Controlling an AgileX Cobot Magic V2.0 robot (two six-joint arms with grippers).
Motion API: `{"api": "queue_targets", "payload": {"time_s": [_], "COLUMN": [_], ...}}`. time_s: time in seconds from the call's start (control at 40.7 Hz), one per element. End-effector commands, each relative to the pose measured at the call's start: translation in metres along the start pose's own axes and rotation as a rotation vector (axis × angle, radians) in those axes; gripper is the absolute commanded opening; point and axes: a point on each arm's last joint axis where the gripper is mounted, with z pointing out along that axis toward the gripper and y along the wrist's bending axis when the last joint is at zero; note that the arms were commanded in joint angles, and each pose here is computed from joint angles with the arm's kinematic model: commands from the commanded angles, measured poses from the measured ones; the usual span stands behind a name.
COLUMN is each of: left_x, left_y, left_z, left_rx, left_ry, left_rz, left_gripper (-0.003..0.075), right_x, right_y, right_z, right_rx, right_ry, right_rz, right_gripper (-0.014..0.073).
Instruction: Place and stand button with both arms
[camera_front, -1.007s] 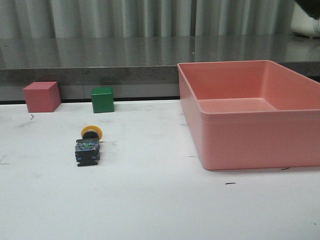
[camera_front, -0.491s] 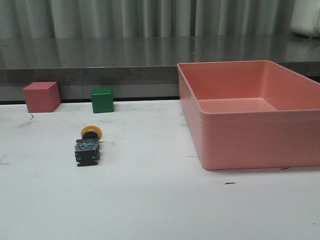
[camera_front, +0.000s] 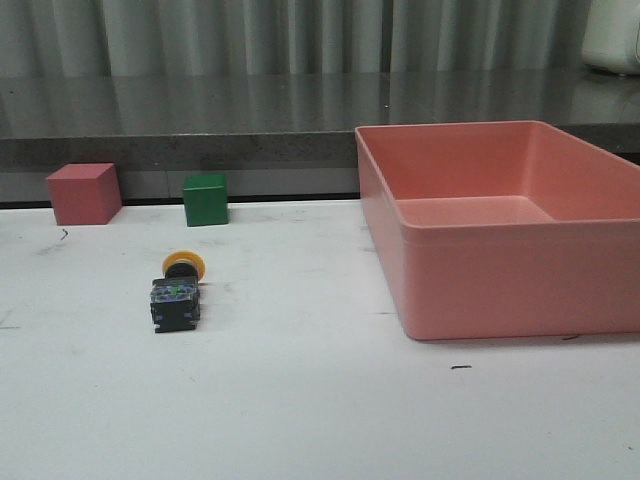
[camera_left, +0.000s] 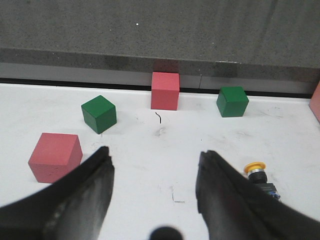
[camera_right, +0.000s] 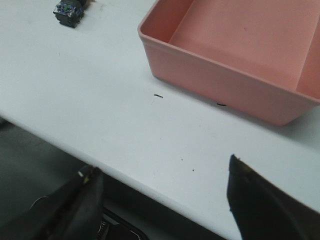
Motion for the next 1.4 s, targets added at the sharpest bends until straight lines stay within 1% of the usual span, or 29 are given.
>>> {"api": "queue_targets", "payload": {"time_s": [0.0, 0.172, 0.246, 0.295, 0.393, 0.442, 0.59, 0.688, 0.884, 0.934, 1.106, 1.204, 1.376], "left_x": [-0.014, -0.011, -0.012, -0.015, -0.023, -0.029, -0.04, -0.045, -0.041, -0.039, -0.029, -0.024, -0.023], "left_y": [-0.002, -0.002, -0.002, -0.003, -0.009, -0.013, -0.029, -0.041, -0.065, -0.068, -0.082, -0.085, -0.096], "left_z": [0.002, 0.014, 0.02, 0.024, 0.031, 0.035, 0.052, 0.071, 0.11, 0.12, 0.159, 0.176, 0.199], "left_rx": [0.015, 0.013, 0.012, 0.018, 0.065, 0.089, 0.156, 0.192, 0.24, 0.243, 0.283, 0.284, 0.292], "left_ry": [-0.084, -0.019, 0.013, 0.037, 0.093, 0.125, 0.226, 0.277, 0.386, 0.401, 0.398, 0.444, 0.588], "left_rz": [-0.014, -0.015, -0.007, -0.007, 0.01, 0.022, 0.065, 0.103, 0.177, 0.173, 0.048, 0.074, 0.1], "left_gripper": [0.0363, 0.0364, 0.0382, 0.0414, 0.051, 0.0533, 0.0535, 0.0535, 0.0535, 0.0534, 0.0531, 0.0514, 0.0513], "right_x": [-0.01, -0.01, -0.01, -0.01, -0.01, -0.01, -0.01, -0.01, -0.01, -0.01, -0.01, -0.01, -0.01], "right_y": [0.0, 0.0, 0.0, 0.0, 0.0, 0.0, 0.0, 0.0, 0.0, 0.0, 0.0, 0.0, 0.0], "right_z": [-0.005, -0.005, -0.005, -0.005, -0.005, -0.005, -0.005, -0.005, -0.005, -0.005, -0.005, -0.005, -0.005], "right_rx": [0.005, 0.005, 0.005, 0.005, 0.005, 0.005, 0.005, 0.005, 0.005, 0.005, 0.005, 0.005, 0.005], "right_ry": [-0.078, -0.077, -0.077, -0.077, -0.077, -0.077, -0.077, -0.077, -0.077, -0.077, -0.077, -0.077, -0.077], "right_rz": [-0.004, -0.004, -0.004, -0.004, -0.004, -0.004, -0.004, -0.004, -0.004, -0.004, -0.004, -0.004, -0.004], "right_gripper": [0.0541, 0.0541, 0.0541, 0.0541, 0.0541, 0.0541, 0.0541, 0.0541, 0.0541, 0.0541, 0.0541, 0.0541, 0.0541]}}
